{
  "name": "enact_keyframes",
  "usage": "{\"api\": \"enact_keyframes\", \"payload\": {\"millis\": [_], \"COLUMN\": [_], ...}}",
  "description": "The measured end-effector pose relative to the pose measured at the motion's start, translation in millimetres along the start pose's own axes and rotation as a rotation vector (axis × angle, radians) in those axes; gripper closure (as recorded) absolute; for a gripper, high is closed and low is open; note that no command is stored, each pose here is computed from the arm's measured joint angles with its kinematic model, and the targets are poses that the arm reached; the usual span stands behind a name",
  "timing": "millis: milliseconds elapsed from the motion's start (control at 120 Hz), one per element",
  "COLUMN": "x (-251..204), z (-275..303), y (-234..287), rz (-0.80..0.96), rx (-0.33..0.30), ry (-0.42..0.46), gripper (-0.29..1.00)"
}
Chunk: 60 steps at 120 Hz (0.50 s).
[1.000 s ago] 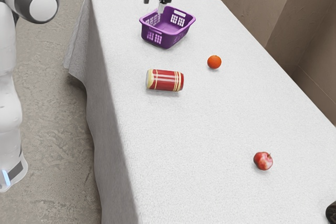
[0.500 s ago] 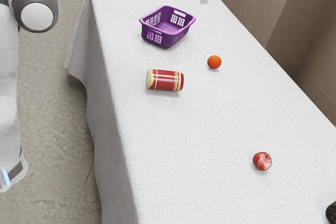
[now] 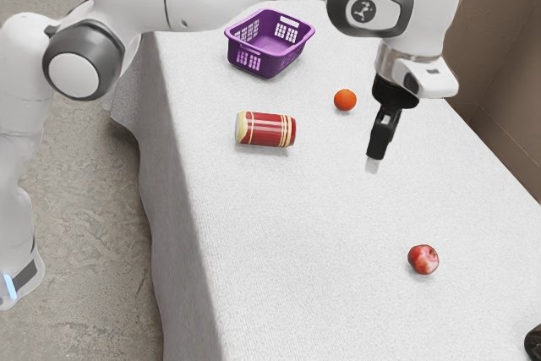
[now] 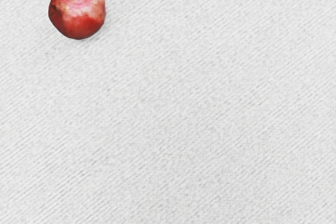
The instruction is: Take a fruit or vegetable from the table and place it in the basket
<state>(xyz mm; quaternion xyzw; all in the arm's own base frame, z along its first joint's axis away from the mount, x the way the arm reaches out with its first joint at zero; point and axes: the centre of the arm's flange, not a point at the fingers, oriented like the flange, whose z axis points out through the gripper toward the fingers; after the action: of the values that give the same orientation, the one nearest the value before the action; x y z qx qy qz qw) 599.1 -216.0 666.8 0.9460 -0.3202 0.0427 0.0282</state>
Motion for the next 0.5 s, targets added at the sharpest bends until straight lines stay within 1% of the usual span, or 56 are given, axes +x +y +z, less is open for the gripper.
{"api": "enact_keyframes", "payload": {"millis": [183, 342, 500], "x": [24, 44, 59], "z": [56, 82, 122], "y": [25, 53, 47], "rz": [0.084, 0.154, 0.167], "rx": [-0.032, -0.06, -0.081], "ry": [-0.048, -0.036, -0.039], "gripper": [0.02, 0.02, 0.02]}}
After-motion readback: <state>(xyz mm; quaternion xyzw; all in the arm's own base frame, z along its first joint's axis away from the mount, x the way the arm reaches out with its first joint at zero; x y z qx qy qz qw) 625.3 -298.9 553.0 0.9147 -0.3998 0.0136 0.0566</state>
